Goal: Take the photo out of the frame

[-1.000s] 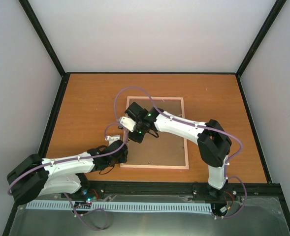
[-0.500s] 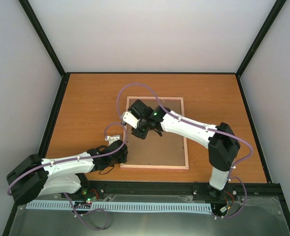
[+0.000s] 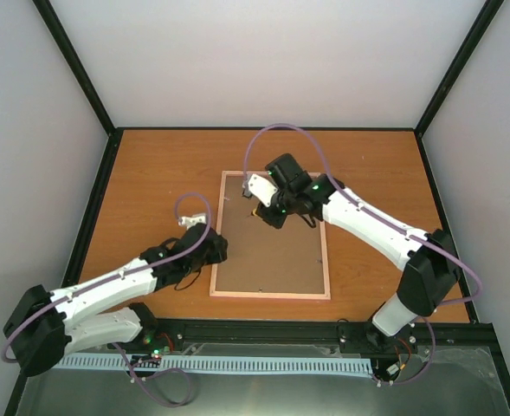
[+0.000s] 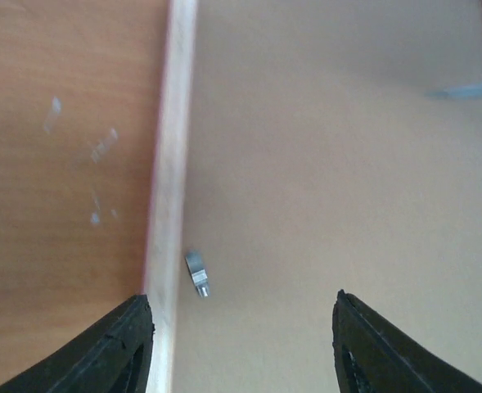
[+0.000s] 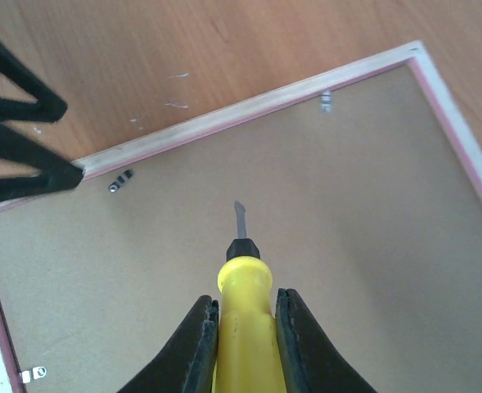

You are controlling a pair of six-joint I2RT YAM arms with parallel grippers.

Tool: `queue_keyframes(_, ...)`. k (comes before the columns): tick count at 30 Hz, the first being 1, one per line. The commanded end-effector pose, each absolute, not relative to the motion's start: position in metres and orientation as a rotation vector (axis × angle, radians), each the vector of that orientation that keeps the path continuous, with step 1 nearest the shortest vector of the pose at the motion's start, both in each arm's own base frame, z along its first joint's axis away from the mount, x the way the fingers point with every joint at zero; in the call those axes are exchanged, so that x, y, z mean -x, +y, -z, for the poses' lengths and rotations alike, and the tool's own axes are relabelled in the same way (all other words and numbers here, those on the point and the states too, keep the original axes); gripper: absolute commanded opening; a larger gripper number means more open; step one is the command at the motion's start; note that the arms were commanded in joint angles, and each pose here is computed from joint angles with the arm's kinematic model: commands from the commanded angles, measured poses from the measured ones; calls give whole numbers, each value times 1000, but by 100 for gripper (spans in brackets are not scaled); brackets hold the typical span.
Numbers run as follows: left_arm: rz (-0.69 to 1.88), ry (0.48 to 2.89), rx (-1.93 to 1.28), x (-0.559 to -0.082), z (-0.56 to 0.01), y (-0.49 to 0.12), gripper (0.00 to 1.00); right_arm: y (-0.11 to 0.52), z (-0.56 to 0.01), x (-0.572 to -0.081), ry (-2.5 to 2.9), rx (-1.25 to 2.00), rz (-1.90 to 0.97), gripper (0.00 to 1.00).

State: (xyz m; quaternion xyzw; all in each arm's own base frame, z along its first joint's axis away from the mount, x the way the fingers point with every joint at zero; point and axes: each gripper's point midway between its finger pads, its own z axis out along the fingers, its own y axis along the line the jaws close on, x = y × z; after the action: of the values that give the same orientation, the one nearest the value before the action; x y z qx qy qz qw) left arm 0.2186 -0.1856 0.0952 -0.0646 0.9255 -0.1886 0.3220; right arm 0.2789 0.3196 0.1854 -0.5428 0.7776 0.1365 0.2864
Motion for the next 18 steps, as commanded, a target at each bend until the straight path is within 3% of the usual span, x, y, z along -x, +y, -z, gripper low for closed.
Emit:
queue_keyframes(1, 423, 2429, 168, -253, -107, -171, 61, 308, -217, -284, 2028, 1399, -425, 3)
queue_keyframes(10, 449, 2469, 110, -321, -100, -162, 56, 285, -226, -307, 2078, 1321, -425, 3)
queue_keyframes(18, 452, 2549, 8, -345, -74, -180, 52, 284, -216, -329, 2112, 1297, -421, 3)
